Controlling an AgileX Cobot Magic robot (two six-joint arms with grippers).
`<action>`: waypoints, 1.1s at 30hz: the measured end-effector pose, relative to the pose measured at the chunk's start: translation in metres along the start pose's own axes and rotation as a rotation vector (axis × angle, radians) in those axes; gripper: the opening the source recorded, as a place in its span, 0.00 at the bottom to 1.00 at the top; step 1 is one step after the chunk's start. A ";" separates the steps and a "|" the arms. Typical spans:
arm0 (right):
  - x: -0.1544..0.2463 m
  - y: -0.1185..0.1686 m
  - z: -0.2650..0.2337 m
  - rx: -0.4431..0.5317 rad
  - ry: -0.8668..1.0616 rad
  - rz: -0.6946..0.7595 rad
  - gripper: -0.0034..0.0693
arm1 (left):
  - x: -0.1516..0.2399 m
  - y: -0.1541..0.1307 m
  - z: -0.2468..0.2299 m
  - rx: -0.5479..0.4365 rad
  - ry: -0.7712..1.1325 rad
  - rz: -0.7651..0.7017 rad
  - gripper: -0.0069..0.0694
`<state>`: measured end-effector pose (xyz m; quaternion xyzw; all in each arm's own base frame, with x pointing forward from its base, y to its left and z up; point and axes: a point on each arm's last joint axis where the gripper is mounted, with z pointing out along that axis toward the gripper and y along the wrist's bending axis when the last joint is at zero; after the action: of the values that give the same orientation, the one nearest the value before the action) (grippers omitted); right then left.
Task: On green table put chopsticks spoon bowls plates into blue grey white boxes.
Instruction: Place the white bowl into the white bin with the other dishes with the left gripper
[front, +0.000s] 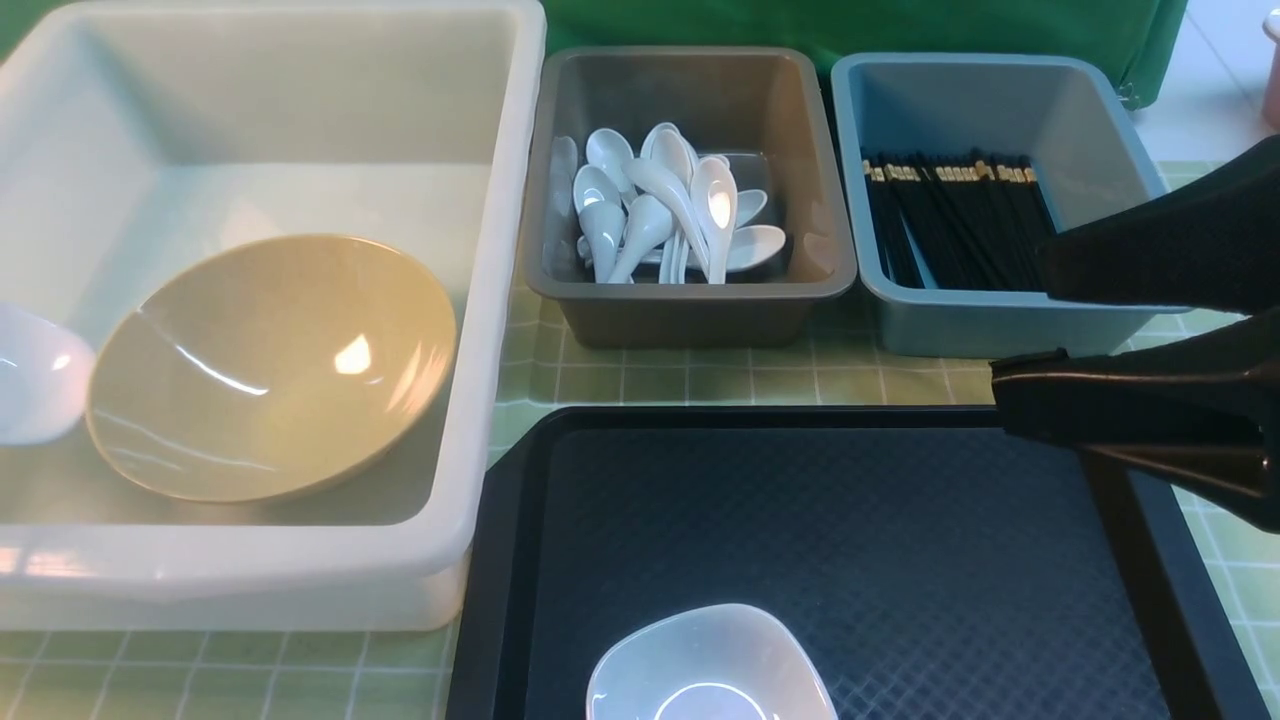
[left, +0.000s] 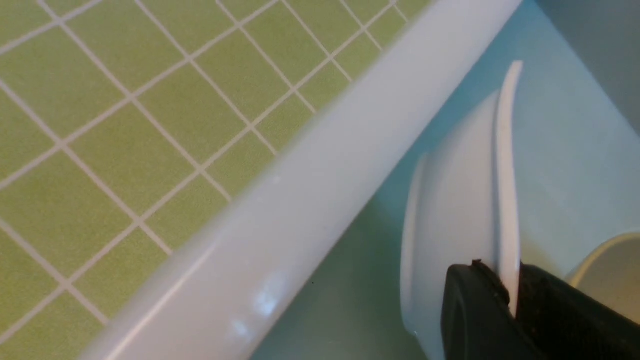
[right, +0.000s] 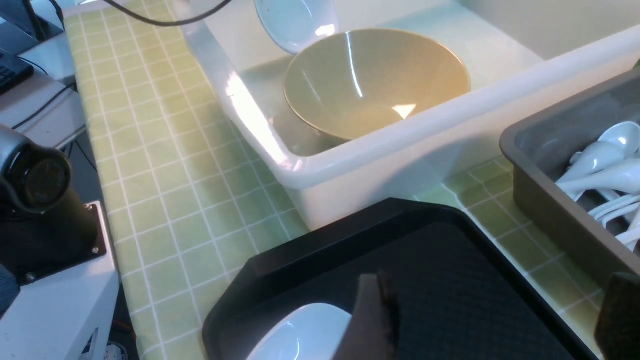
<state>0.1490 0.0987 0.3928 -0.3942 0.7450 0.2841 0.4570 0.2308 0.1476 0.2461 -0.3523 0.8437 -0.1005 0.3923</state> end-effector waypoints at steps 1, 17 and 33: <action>0.000 0.000 0.000 -0.001 0.001 0.000 0.81 | 0.000 -0.002 0.000 0.004 0.002 0.006 0.11; 0.002 0.003 0.000 -0.030 0.021 0.001 0.81 | 0.014 -0.013 0.013 -0.023 0.145 0.024 0.11; 0.002 0.004 0.000 -0.039 0.026 0.002 0.81 | 0.014 -0.055 0.044 0.101 0.299 0.164 0.11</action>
<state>0.1452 0.0997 0.3909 -0.4063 0.7455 0.2939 0.4391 0.2848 0.1024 0.2329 -0.2432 0.9125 -0.1619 0.2865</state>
